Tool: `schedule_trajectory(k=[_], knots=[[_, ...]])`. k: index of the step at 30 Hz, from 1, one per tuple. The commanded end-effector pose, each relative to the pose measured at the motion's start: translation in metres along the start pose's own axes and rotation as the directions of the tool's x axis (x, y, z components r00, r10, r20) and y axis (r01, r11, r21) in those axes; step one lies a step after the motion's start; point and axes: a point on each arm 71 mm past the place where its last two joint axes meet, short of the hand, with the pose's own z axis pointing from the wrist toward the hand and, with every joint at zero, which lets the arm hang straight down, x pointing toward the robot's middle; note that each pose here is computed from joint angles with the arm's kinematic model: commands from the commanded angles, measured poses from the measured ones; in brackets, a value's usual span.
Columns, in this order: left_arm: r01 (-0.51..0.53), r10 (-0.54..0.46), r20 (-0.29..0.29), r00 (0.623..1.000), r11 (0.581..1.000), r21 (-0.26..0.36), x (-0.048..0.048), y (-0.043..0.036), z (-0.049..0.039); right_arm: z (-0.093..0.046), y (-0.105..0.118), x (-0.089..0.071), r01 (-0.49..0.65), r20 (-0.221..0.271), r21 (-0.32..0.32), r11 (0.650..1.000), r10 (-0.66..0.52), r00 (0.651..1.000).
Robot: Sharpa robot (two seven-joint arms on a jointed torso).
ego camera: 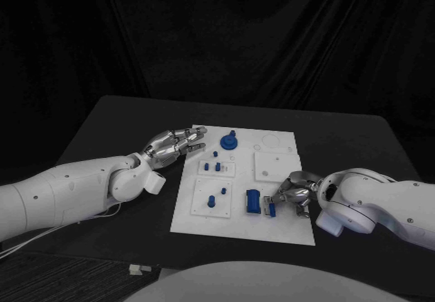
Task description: Assemble the parts on the task board
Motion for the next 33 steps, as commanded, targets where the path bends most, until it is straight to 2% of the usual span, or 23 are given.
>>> schedule_trajectory(k=[1,19,33], knots=[[0.015,-0.015,-0.012,1.0,1.0,0.011,0.0021,0.0,0.0009,0.0002,-0.0015,0.0008,0.032,0.009,0.012,0.999,-0.032,0.999],[0.016,-0.016,-0.014,1.0,1.0,0.006,0.0019,0.0005,0.0009,-0.0001,0.0009,-0.0005,0.014,0.048,-0.009,1.0,-0.013,0.999],[0.016,-0.016,-0.014,1.0,1.0,0.003,0.0015,0.0009,0.0008,-0.0002,-0.0003,0.0001,0.016,0.043,0.007,1.0,-0.017,0.999]])
